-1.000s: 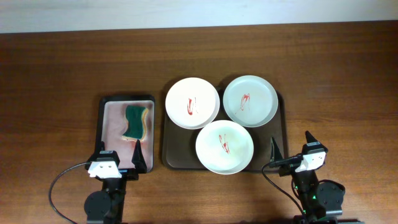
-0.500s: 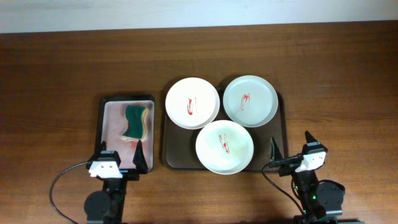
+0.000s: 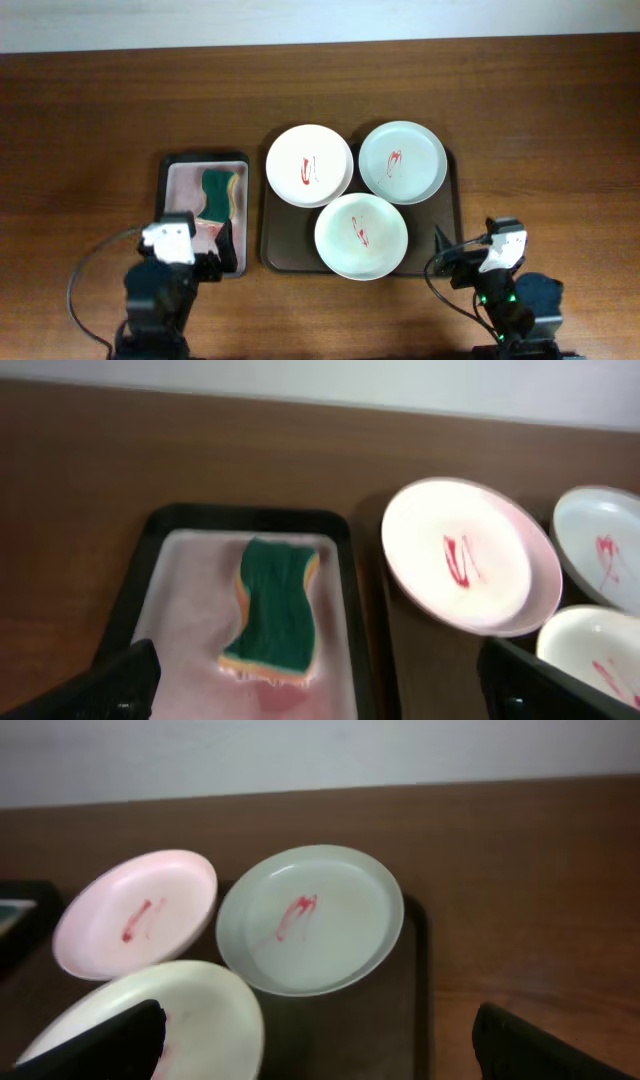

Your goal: Clean dirty plates on tray and stack at the side

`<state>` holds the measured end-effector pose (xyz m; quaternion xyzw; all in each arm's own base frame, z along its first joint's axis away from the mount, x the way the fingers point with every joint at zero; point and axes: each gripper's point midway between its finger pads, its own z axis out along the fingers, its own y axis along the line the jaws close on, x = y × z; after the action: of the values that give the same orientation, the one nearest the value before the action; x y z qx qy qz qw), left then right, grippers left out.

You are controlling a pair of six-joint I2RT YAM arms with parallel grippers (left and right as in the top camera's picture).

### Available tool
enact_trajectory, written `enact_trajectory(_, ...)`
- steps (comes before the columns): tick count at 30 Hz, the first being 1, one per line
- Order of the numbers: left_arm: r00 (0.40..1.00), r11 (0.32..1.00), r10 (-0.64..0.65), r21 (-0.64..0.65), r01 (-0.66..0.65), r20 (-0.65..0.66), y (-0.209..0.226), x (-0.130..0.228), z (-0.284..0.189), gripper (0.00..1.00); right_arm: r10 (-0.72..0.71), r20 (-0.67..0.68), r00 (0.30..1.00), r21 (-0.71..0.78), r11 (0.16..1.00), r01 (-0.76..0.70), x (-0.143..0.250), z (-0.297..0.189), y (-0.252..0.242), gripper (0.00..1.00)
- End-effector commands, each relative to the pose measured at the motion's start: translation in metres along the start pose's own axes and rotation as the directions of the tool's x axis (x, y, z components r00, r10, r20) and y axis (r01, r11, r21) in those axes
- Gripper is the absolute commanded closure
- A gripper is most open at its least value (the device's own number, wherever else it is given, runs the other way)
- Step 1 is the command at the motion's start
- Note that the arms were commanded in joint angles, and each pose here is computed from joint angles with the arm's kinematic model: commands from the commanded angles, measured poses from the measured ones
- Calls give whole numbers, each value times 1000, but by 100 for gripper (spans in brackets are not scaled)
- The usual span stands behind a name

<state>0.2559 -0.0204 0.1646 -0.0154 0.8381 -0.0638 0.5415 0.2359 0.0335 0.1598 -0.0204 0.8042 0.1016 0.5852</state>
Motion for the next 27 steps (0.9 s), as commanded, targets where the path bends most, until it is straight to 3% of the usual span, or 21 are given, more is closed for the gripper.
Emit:
enact_trajectory(1,994,1000,5,-15,-7,-107,-1,-20,11,1,82,-80,993,-29,996,-84,-19,1,8,1)
enact_trajectory(6,971,1000,-4,-27,-2,-239,-3,-40,25,1,116,-260,959,8,993,-118,-26,7,8,1)
enact_trajectory(12,906,999,-21,-53,-2,-422,-3,-63,46,1,181,-547,817,83,983,-162,-35,14,7,1)
enact_trajectory(16,872,998,-28,-61,-2,-488,-2,-52,58,1,202,-630,750,103,979,-176,-44,24,8,1)
enact_trajectory(21,854,998,-32,-65,-2,-520,0,-40,77,1,218,-702,678,74,969,-234,-26,39,17,1)
enact_trajectory(27,831,997,-37,-73,-5,-555,5,-21,111,2,222,-718,660,82,968,-237,-21,39,16,1)
